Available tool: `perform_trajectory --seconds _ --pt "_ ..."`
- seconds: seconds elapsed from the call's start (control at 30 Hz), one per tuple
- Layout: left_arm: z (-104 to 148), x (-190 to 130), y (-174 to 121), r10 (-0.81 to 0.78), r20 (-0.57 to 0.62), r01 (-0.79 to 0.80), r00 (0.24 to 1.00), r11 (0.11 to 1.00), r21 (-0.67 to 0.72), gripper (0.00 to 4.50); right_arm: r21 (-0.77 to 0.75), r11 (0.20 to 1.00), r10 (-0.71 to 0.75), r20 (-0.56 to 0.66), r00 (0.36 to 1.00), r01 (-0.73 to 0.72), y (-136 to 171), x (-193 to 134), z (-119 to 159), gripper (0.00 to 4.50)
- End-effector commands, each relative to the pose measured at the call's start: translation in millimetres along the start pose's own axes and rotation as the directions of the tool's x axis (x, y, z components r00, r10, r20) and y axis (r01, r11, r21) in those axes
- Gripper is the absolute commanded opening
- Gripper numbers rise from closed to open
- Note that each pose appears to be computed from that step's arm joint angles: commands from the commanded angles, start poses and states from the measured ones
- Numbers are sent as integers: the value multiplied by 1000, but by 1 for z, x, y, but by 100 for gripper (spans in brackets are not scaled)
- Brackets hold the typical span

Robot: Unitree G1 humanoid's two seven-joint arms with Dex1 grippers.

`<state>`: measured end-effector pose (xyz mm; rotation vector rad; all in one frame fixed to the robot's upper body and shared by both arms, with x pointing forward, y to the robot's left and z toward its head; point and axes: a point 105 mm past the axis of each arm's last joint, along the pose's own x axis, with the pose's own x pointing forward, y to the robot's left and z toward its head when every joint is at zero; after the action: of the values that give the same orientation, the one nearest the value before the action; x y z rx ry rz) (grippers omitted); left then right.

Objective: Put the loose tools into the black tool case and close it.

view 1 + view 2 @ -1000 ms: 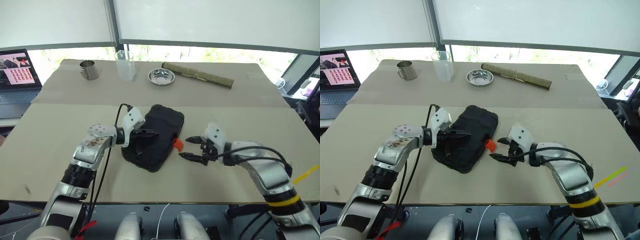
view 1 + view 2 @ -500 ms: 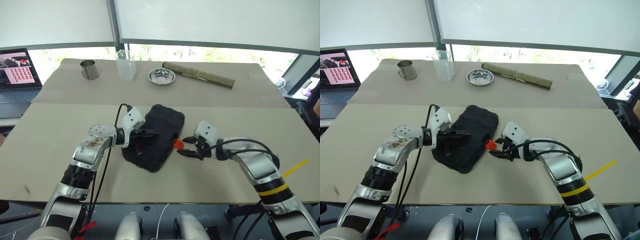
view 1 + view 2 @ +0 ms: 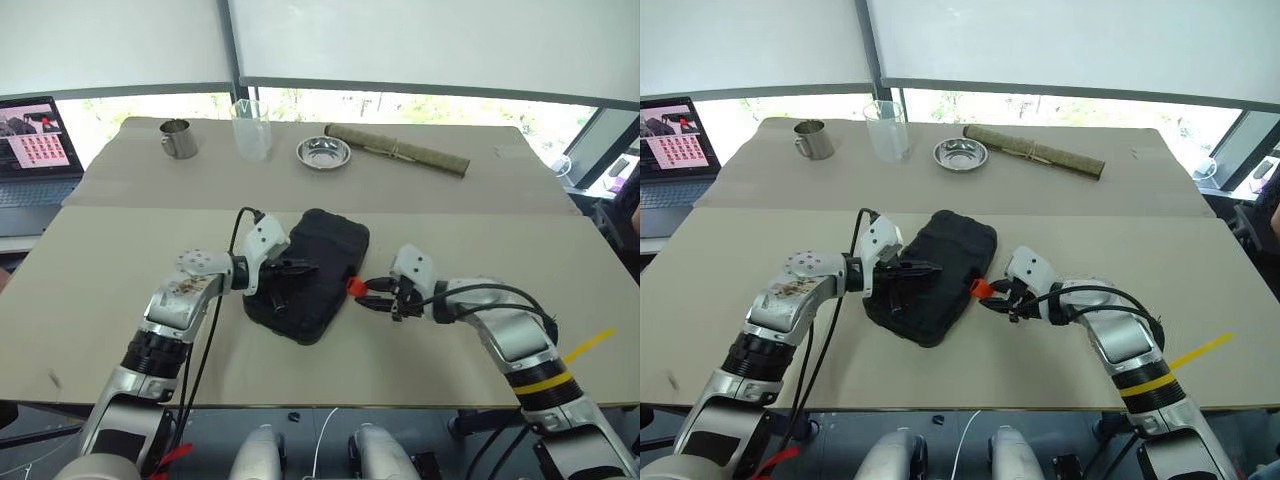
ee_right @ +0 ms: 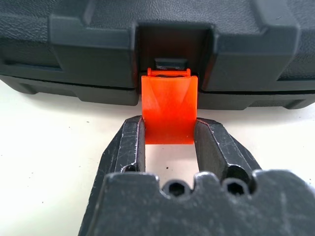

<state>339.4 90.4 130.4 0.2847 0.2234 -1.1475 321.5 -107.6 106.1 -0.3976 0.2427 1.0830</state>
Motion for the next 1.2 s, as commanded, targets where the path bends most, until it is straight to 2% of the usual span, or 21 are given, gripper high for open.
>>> perform_trajectory --seconds 0.03,0.37,0.57,0.63,0.7,0.77,0.93,1.03,1.2 --pt "-36 1 -7 -26 -119 13 993 995 -104 0 -41 999 -30 122 992 35 -9 -12 22 116" --pt "-41 4 -11 -37 -140 21 989 993 -114 0 -39 999 16 163 986 -10 7 17 26 116" --pt "-41 4 -12 -39 -140 22 989 993 -118 0 -29 1000 11 124 992 -8 12 25 17 116" --pt "-42 3 -12 -37 -140 20 990 993 -120 0 -25 1000 3 135 991 0 11 24 18 218" --pt "-43 3 -12 -35 -140 18 990 992 -124 0 -30 1000 -6 160 987 11 9 17 22 271" --pt "-43 2 -13 -34 -142 16 989 992 -125 0 -54 999 3 157 988 6 8 7 22 348" --pt "-44 0 -10 -19 -142 1 990 992 -128 0 -52 998 -12 110 994 18 0 -18 8 348" --pt "-43 0 -9 -13 -139 -6 990 992 -128 0 -75 997 -13 96 995 20 -2 -19 5 274" --pt "-45 1 -10 -14 -139 -5 990 991 -134 0 -125 992 -18 68 998 26 -5 -5 3 104"
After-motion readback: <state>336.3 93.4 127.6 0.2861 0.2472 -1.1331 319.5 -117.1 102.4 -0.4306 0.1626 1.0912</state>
